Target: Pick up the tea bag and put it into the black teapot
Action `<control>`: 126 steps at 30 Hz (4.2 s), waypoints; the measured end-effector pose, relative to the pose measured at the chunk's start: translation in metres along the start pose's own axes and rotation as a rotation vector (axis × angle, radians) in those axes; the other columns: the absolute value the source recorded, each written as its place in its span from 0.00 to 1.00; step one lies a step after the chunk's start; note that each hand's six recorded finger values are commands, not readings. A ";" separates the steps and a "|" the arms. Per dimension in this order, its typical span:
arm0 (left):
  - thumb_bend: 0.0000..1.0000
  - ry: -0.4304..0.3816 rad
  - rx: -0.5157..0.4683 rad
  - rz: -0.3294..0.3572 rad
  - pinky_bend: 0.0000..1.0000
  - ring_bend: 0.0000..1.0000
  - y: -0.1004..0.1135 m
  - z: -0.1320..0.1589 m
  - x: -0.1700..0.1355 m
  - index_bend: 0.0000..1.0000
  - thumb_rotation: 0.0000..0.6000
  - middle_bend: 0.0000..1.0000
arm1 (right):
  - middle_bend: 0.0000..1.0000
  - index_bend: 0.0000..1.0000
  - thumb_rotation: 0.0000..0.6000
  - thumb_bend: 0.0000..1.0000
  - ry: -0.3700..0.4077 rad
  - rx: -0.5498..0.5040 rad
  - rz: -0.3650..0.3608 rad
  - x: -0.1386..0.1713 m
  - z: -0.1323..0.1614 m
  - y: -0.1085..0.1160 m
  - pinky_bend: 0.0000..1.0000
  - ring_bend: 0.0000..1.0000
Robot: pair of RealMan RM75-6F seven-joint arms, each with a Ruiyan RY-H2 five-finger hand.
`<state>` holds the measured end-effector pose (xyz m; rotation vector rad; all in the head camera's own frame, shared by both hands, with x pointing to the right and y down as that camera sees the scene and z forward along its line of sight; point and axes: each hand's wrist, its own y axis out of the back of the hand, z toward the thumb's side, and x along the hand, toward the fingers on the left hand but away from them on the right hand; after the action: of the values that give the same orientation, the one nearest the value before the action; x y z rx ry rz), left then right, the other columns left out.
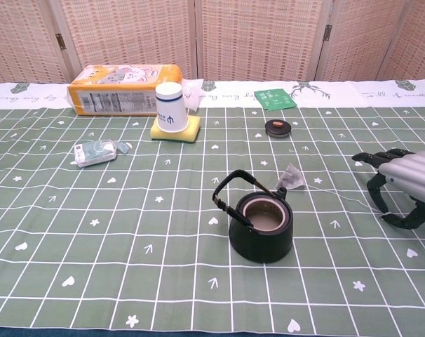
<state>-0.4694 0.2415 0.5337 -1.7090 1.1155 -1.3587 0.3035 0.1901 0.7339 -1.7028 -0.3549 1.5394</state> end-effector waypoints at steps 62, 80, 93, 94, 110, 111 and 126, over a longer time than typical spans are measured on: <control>0.35 0.102 -0.042 -0.007 0.00 0.00 0.006 -0.026 -0.001 0.00 1.00 0.00 | 0.04 0.67 1.00 0.43 0.260 -0.015 -0.520 0.062 0.122 0.261 0.00 0.07; 0.35 0.109 -0.024 -0.012 0.00 0.00 0.005 -0.025 -0.003 0.00 1.00 0.00 | 0.04 0.67 1.00 0.43 0.281 0.001 -0.488 0.064 0.129 0.247 0.00 0.07; 0.35 0.107 -0.033 -0.009 0.00 0.00 0.008 -0.025 -0.004 0.00 1.00 0.00 | 0.04 0.67 1.00 0.43 0.312 0.023 -0.439 0.063 0.135 0.225 0.00 0.08; 0.35 0.108 -0.034 -0.009 0.00 0.00 0.008 -0.025 -0.004 0.00 1.00 0.00 | 0.04 0.67 1.00 0.43 0.316 0.024 -0.435 0.063 0.136 0.222 0.00 0.08; 0.35 0.105 -0.033 -0.006 0.00 0.00 0.009 -0.025 -0.004 0.00 1.00 0.00 | 0.04 0.67 1.00 0.43 0.339 0.041 -0.456 0.069 0.140 0.220 0.00 0.08; 0.35 0.104 -0.032 -0.006 0.00 0.00 0.008 -0.025 -0.004 0.00 1.00 0.00 | 0.04 0.67 1.00 0.43 0.339 0.042 -0.459 0.070 0.140 0.221 0.00 0.08; 0.35 0.113 -0.025 -0.006 0.00 0.00 0.008 -0.026 -0.004 0.00 1.00 0.00 | 0.04 0.67 1.00 0.43 0.333 0.097 -0.398 0.075 0.134 0.191 0.00 0.09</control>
<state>-0.4969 0.2420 0.5313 -1.6716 1.1951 -1.4664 0.1395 0.1668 0.5535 -1.6565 -0.4075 0.9544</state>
